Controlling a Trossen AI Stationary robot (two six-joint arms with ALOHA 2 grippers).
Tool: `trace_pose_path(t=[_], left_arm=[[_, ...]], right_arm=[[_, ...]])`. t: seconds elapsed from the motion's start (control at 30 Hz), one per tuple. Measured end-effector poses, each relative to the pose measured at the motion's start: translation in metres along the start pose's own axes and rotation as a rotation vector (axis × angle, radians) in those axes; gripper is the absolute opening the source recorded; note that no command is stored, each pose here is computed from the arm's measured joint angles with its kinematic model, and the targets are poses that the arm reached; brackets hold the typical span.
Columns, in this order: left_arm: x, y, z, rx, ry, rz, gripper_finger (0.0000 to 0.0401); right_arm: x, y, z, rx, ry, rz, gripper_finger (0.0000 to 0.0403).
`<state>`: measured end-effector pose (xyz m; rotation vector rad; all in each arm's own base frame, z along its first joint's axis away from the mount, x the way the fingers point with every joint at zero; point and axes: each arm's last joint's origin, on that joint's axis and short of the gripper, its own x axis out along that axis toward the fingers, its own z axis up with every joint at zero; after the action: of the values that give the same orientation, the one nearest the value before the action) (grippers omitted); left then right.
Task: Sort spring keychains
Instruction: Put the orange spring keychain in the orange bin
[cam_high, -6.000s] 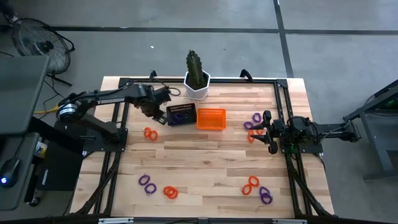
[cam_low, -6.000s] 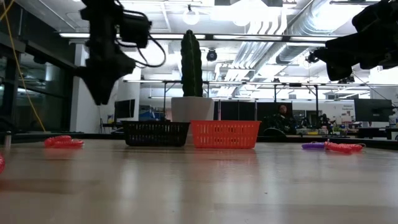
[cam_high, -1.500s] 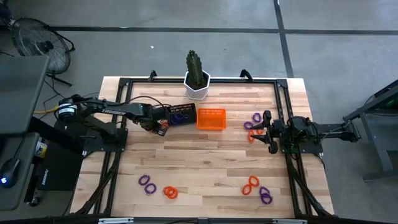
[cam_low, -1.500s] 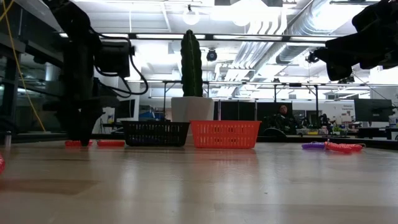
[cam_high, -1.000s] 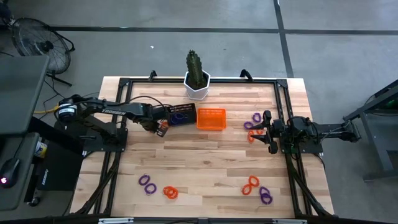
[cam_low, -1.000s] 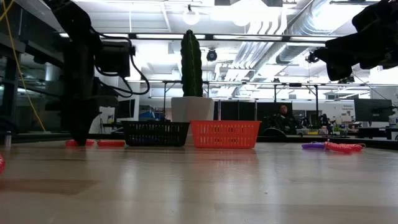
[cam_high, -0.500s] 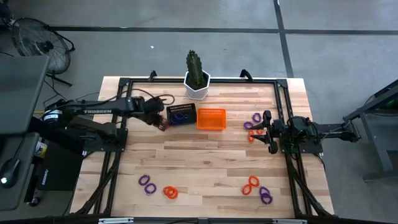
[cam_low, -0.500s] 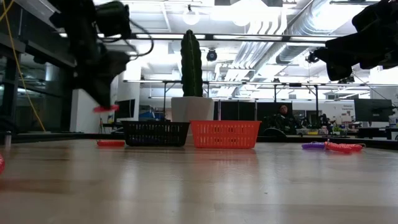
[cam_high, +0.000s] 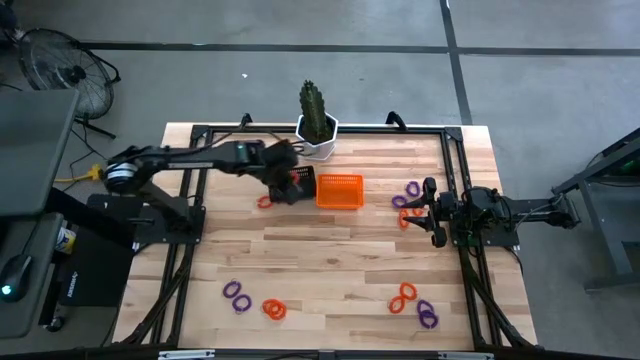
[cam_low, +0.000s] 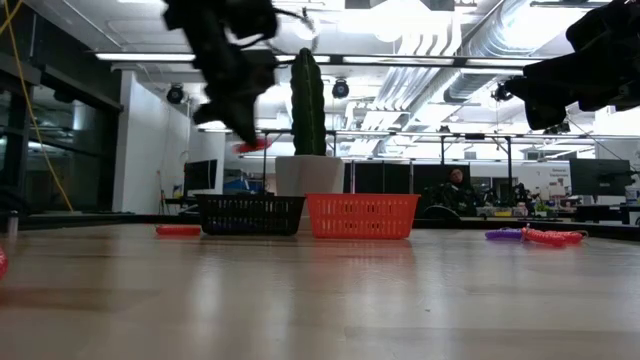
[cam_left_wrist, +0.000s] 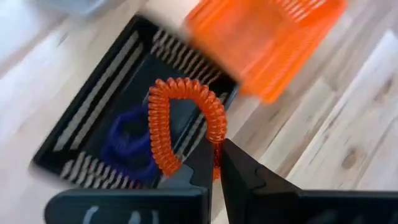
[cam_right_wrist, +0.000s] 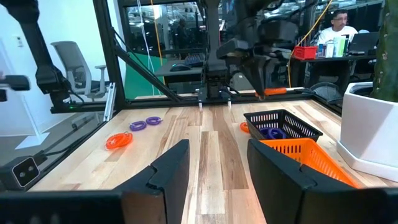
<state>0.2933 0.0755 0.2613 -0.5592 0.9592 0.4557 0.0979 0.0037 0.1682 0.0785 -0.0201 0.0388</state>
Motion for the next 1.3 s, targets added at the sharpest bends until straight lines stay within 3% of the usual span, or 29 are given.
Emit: trace_pose_path(t=[0.27, 0.57, 0.77, 1.3], left_arm=[[0.038, -0.034, 0.041, 0.199, 0.047, -0.079, 0.0011], [0.076, -0.057, 0.075, 0.265, 0.069, -0.109, 0.0011], [0.097, -0.063, 0.085, 0.267, 0.087, -0.105, 0.0016], [0.096, -0.054, 0.081, 0.303, 0.145, -0.024, 0.0153]], right_arm=[[0.0, 0.0, 0.0, 0.0, 0.0, 0.0, 0.0156], [0.0, 0.0, 0.0, 0.0, 0.0, 0.0, 0.0156], [0.0, 0.0, 0.0, 0.0, 0.001, 0.0, 0.0158], [0.0, 0.0, 0.0, 0.0, 0.005, 0.0, 0.0158]])
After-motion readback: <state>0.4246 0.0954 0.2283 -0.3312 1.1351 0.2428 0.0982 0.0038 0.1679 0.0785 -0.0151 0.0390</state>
